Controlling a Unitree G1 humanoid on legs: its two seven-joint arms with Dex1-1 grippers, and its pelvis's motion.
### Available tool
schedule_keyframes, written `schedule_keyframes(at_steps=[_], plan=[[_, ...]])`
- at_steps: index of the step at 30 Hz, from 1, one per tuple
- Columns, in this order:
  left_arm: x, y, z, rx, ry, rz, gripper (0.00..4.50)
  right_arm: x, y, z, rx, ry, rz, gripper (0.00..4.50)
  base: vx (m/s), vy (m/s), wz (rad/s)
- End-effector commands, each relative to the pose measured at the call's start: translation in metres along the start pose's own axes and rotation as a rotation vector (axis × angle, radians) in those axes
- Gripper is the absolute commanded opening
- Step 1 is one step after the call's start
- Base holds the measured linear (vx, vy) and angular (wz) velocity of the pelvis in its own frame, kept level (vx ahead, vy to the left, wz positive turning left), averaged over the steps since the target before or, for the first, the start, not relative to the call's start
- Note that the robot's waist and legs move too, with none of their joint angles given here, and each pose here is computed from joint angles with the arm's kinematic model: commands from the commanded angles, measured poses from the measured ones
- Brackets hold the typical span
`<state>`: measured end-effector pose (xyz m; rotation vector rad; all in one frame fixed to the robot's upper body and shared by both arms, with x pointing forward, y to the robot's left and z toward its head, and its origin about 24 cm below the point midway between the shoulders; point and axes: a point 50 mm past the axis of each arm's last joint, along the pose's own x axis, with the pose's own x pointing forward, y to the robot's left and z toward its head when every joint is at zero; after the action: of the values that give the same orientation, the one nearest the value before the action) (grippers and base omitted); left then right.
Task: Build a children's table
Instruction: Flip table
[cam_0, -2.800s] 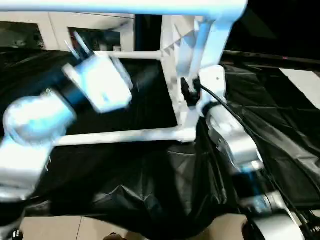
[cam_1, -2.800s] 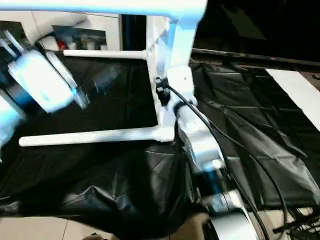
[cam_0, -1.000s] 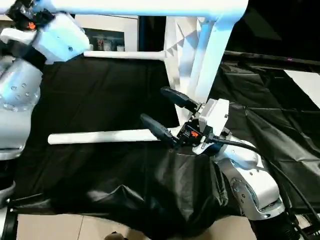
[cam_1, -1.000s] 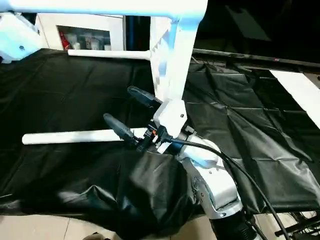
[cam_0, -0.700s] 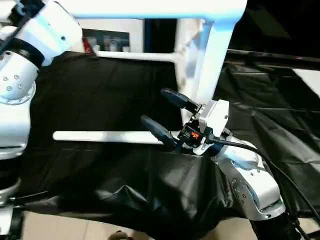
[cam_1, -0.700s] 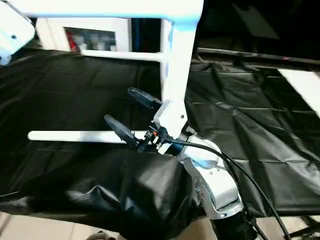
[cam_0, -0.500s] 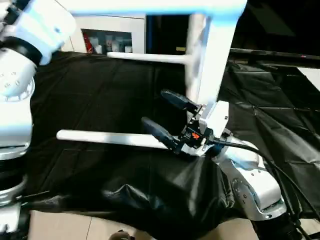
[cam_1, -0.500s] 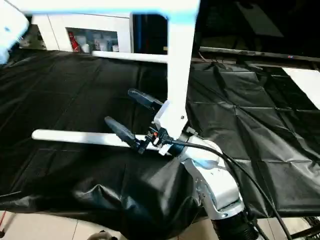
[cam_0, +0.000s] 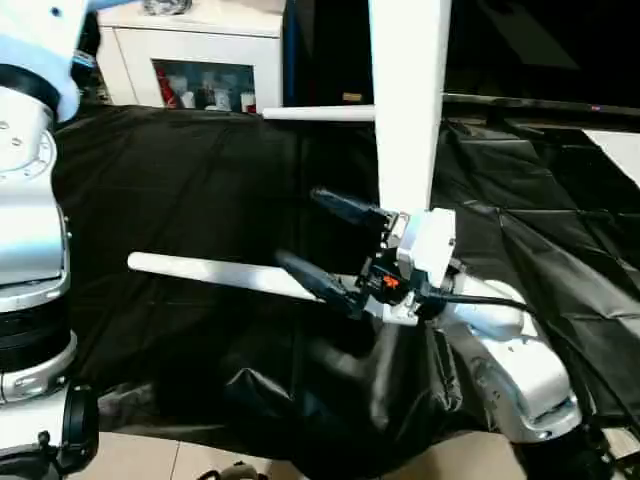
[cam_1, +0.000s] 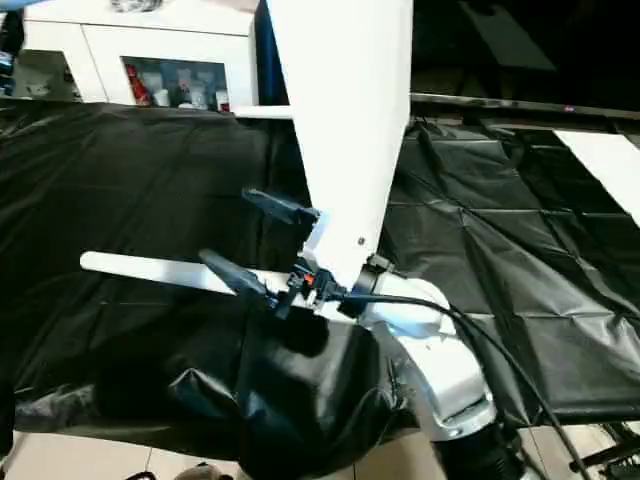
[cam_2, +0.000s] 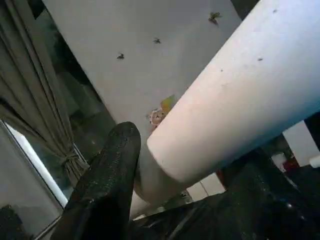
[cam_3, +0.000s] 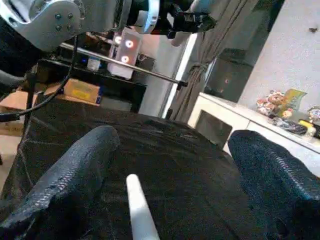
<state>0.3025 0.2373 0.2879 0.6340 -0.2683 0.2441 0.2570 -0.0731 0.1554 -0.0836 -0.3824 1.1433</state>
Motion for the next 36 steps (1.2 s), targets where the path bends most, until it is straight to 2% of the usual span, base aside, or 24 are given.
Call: schedule_keyframes(at_steps=[1,6,9,14,15,21,23,27,29,31,33,35,36], plan=[[0.000,-0.009,-0.026,-0.170,0.163,-0.090,2.35,-0.015,-0.029,0.001,0.019,0.030,-0.119,4.04,0.000,0.000,0.00],[-0.002,-0.010,-0.028,-0.164,0.190,-0.103,2.35,-0.018,-0.039,0.004,0.033,0.030,-0.135,4.04,0.000,0.000,0.00],[-0.005,-0.009,-0.034,-0.199,0.234,-0.103,2.35,-0.026,-0.061,0.015,0.020,0.036,-0.157,4.04,0.000,0.000,0.00],[-0.007,-0.008,-0.036,-0.219,0.243,-0.096,2.35,-0.029,-0.071,0.021,0.003,0.032,-0.175,4.04,0.000,0.000,0.00],[-0.008,-0.008,-0.037,-0.230,0.248,-0.091,2.35,-0.030,-0.078,0.027,-0.011,0.023,-0.193,4.04,0.000,0.000,0.00],[-0.012,-0.009,-0.039,-0.272,0.273,-0.091,2.35,-0.029,-0.086,0.034,0.000,0.002,-0.219,4.04,0.000,0.000,0.00],[-0.013,-0.010,-0.040,-0.298,0.286,-0.092,2.35,-0.028,-0.084,0.033,0.010,0.007,-0.215,4.04,0.000,0.000,0.00],[-0.014,-0.010,-0.044,-0.306,0.306,-0.086,2.35,-0.023,-0.071,0.029,0.067,0.001,-0.163,4.04,0.000,0.000,0.00],[-0.014,-0.010,-0.044,-0.306,0.306,-0.086,2.35,-0.023,-0.071,0.029,0.067,0.001,-0.163,4.04,0.000,0.000,0.00],[-0.014,-0.010,-0.045,-0.309,0.312,-0.088,2.35,-0.020,-0.053,0.020,0.143,0.014,-0.089,4.31,0.000,0.000,0.00],[-0.014,-0.011,-0.046,-0.311,0.317,-0.090,2.35,-0.020,-0.034,0.010,0.229,0.037,-0.010,4.38,0.000,0.000,0.00],[-0.014,-0.011,-0.046,-0.312,0.317,-0.090,2.34,-0.021,-0.030,0.008,0.248,0.047,0.011,4.47,0.000,0.000,0.00],[-0.014,-0.011,-0.046,-0.313,0.319,-0.092,2.34,-0.023,-0.022,0.003,0.267,0.079,0.054,4.50,0.000,0.000,0.00]])
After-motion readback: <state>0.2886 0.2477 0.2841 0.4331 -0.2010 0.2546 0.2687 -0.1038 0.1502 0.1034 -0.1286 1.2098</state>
